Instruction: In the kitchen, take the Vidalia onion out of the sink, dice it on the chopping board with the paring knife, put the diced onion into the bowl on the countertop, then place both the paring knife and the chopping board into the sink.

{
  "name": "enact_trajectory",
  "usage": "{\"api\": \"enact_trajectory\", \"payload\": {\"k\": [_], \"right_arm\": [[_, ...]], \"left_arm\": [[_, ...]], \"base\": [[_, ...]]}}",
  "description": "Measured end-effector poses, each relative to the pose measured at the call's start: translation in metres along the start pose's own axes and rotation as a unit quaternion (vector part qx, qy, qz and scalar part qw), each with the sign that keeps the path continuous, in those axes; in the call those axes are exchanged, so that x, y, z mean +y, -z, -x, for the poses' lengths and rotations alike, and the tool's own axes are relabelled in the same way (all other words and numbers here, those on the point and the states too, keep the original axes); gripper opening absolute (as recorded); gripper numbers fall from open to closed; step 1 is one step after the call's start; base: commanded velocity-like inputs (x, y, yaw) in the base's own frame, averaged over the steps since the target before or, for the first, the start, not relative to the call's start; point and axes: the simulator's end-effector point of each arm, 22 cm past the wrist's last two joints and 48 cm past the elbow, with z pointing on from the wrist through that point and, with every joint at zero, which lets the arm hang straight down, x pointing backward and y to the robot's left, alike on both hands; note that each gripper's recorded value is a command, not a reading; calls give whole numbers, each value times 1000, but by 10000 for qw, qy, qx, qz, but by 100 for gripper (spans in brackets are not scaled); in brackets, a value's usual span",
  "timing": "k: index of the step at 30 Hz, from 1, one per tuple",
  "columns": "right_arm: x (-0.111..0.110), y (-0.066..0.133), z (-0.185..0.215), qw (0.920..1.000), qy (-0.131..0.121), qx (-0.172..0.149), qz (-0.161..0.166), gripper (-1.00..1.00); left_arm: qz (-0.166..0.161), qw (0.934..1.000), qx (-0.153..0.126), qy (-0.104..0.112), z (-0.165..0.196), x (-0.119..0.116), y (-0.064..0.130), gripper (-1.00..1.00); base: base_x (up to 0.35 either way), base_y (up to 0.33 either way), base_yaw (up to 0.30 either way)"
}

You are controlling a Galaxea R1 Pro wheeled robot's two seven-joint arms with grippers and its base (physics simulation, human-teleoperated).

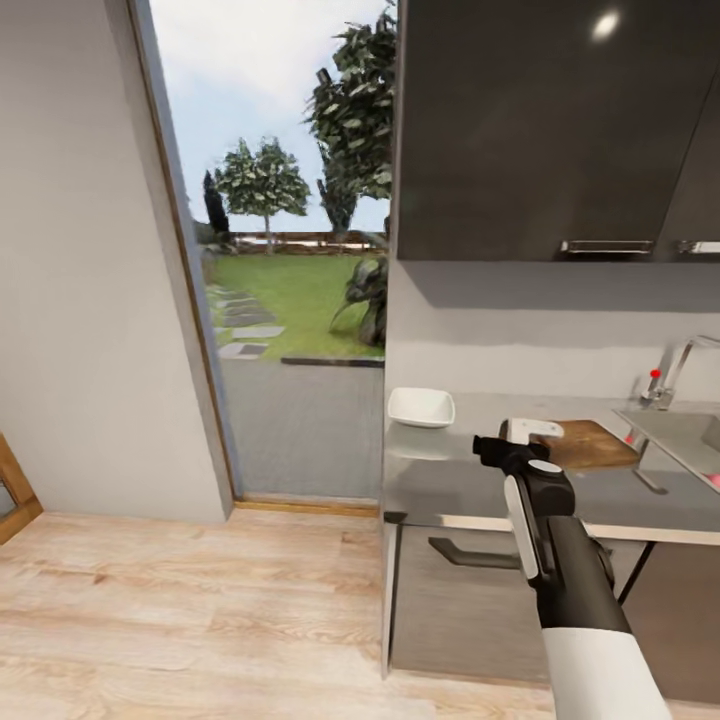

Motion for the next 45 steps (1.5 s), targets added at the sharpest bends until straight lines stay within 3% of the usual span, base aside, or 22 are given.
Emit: {"api": "enact_trajectory", "payload": {"k": [11,22,30,41,45], "right_arm": [[1,-3,-7,10000,20,84,5,100],[7,-13,-34,9993,95,372,43,100],[9,-16,-32,9997,78,222,55,100],[10,-17,-36,9996,86,265,58,100],[11,-22,-50,9991,114,414,63,100]], "left_arm": [[1,10000,2,1,0,0,0,100],[2,10000,-1,3,0,0,0,100],[5,10000,0,2,0,0,0,100],[3,10000,0,0,0,0,0,100],[5,10000,2,1,0,0,0,100]], "base": [[93,-66,0],[41,39,0],[191,59,0],[186,-136,0],[85,-81,0]]}}
